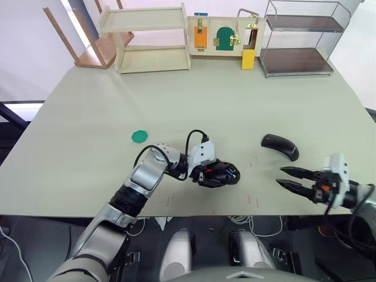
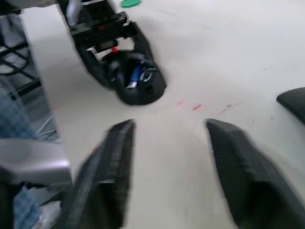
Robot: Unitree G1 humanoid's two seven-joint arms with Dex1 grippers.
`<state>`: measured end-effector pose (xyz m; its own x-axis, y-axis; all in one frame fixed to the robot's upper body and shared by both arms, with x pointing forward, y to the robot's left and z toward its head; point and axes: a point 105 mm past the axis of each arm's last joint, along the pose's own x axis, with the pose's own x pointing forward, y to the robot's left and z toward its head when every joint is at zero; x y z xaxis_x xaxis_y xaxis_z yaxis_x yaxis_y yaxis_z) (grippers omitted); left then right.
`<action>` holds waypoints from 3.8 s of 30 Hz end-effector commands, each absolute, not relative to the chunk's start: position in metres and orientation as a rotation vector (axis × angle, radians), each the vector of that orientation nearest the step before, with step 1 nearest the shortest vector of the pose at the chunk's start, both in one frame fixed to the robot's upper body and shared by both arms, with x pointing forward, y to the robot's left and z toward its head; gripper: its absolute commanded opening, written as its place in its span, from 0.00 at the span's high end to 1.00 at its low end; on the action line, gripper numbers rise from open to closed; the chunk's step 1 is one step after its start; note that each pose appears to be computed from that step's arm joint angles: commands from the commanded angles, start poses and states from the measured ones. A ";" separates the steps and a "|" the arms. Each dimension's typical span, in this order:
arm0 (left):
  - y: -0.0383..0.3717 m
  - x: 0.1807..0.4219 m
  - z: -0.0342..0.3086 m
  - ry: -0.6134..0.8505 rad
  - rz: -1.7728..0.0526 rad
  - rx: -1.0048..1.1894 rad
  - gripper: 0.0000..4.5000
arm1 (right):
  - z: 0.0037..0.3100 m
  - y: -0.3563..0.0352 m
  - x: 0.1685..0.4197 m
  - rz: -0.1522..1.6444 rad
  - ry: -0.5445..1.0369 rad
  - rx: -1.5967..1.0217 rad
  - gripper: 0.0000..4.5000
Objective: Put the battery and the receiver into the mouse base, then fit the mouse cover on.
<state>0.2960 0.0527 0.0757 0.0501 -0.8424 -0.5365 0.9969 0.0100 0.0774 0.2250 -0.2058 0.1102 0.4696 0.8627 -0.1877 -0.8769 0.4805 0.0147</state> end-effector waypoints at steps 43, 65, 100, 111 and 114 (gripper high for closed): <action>0.068 0.280 0.140 0.022 -1.509 0.397 0.02 | 0.108 -0.221 0.204 1.218 -0.062 -0.166 0.00; 0.168 0.232 0.137 0.019 -1.532 0.284 0.02 | 0.109 -0.221 0.214 1.093 -0.137 -0.124 0.00; 0.172 0.227 0.164 -0.091 -1.507 0.251 0.02 | 0.113 -0.267 0.331 0.858 0.248 -0.339 0.00; 0.176 0.223 0.162 -0.100 -1.528 0.251 0.02 | 0.105 -0.265 0.336 0.892 0.329 -0.331 0.00; 0.179 0.221 0.160 -0.097 -1.530 0.239 0.02 | 0.104 -0.268 0.336 0.885 0.340 -0.329 0.00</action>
<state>0.2246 0.1746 0.1537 0.0511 -0.9945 -0.0912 0.9830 0.0339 0.1802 0.3332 -0.2648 0.0943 0.5744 0.6968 -0.4296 -0.8001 0.5888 -0.1146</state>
